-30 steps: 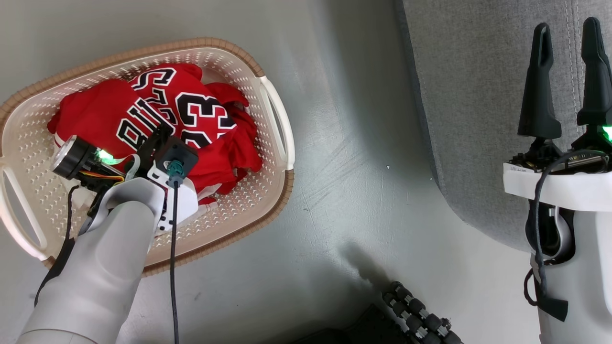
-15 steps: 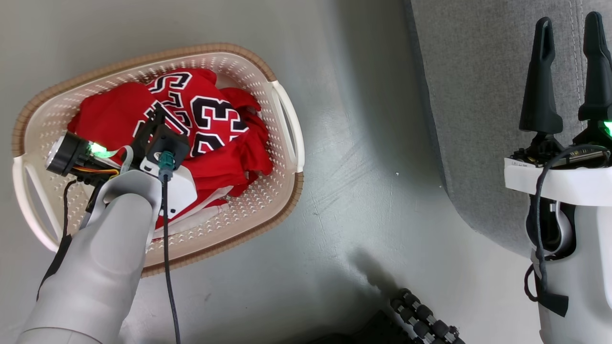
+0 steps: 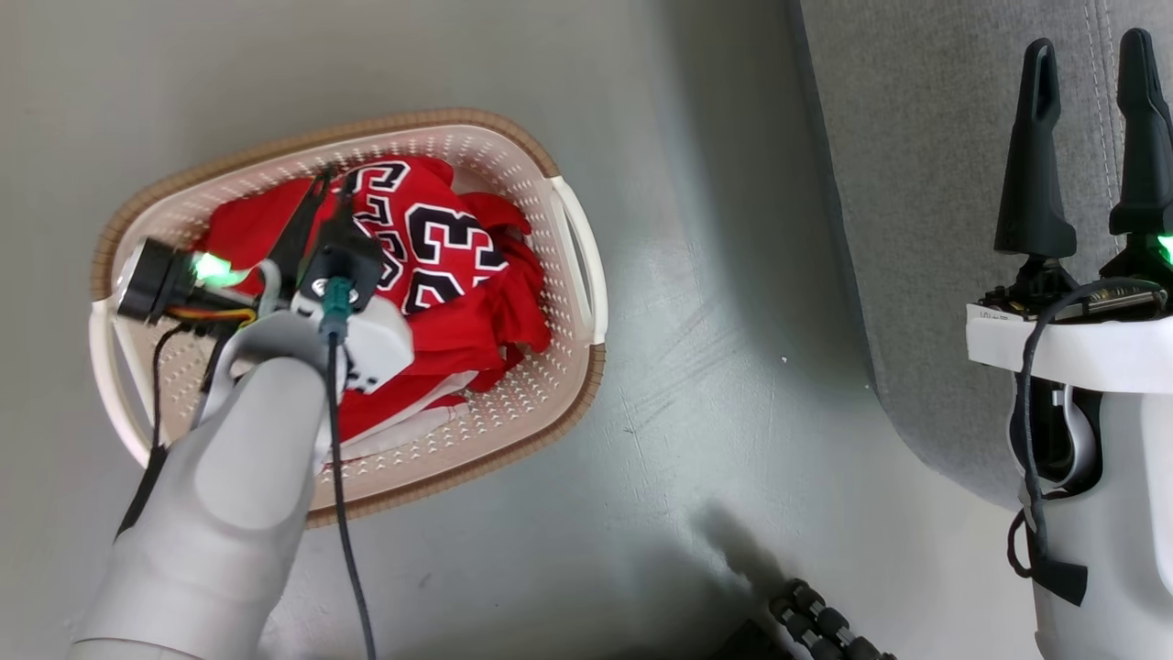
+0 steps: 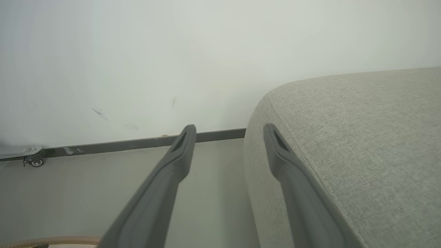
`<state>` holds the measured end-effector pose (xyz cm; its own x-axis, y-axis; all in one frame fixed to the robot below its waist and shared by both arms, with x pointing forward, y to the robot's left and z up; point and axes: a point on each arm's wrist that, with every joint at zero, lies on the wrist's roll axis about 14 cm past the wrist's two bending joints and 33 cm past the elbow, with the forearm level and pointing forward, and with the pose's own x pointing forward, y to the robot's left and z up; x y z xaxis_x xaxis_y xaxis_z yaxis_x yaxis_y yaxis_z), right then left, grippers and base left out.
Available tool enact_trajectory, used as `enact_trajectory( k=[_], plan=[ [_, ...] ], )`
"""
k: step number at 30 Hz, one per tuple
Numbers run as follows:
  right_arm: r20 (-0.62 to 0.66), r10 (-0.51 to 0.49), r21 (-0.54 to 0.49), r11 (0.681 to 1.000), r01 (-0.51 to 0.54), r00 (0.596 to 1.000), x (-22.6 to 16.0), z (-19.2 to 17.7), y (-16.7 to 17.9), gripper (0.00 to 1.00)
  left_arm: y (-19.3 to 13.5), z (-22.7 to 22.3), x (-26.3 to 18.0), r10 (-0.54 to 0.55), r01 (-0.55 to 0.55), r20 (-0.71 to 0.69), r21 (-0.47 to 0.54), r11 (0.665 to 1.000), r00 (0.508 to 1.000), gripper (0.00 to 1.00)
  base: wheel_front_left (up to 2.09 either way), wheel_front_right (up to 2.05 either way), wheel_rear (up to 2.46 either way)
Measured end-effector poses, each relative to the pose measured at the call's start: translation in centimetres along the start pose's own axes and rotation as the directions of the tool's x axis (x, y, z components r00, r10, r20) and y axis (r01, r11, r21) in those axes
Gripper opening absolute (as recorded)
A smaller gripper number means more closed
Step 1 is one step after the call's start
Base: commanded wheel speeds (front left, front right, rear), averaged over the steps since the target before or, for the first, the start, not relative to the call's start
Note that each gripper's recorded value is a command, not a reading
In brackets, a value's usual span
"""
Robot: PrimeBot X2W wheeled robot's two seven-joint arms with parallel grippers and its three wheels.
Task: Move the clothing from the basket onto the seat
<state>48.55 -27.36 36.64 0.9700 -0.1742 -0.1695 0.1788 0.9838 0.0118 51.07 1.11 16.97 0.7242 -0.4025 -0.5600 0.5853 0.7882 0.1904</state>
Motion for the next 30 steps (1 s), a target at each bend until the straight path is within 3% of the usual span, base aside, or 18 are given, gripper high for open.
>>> enact_trajectory(
  k=[1,3,4,8,17,30],
  plan=[
    [0.004,0.003,0.002,1.000,-0.003,1.000,0.0,0.1,0.1,1.00,0.2,0.9,0.0,0.007,-0.007,0.024,-0.004,1.000,1.000,0.35,0.00,0.00,0.00],
    [0.012,0.005,0.005,1.000,-0.005,1.000,0.1,0.5,0.2,1.00,0.5,2.5,0.0,0.023,-0.022,0.065,-0.022,1.000,0.998,0.48,0.00,0.00,0.00],
    [0.016,0.008,0.000,1.000,-0.008,1.000,0.1,0.6,0.3,1.00,0.7,3.0,-0.2,0.033,-0.031,0.080,-0.030,0.999,0.996,0.70,0.00,0.00,0.00],
    [0.032,0.019,-0.008,1.000,-0.019,0.999,0.2,1.2,0.7,1.00,1.4,4.3,-1.1,0.062,-0.056,0.118,-0.056,0.997,0.991,0.97,0.00,0.00,0.00],
    [0.069,0.054,-0.046,0.998,-0.051,0.996,0.4,2.9,1.9,1.00,5.4,8.9,-3.1,0.211,-0.180,0.227,-0.149,0.972,0.951,1.00,0.00,0.00,0.00],
    [0.154,0.114,-0.086,0.991,-0.101,0.982,0.4,6.6,3.9,1.00,12.8,12.9,-8.8,0.452,-0.379,0.302,-0.270,0.885,0.840,1.00,0.00,0.00,0.00]
  ],
)
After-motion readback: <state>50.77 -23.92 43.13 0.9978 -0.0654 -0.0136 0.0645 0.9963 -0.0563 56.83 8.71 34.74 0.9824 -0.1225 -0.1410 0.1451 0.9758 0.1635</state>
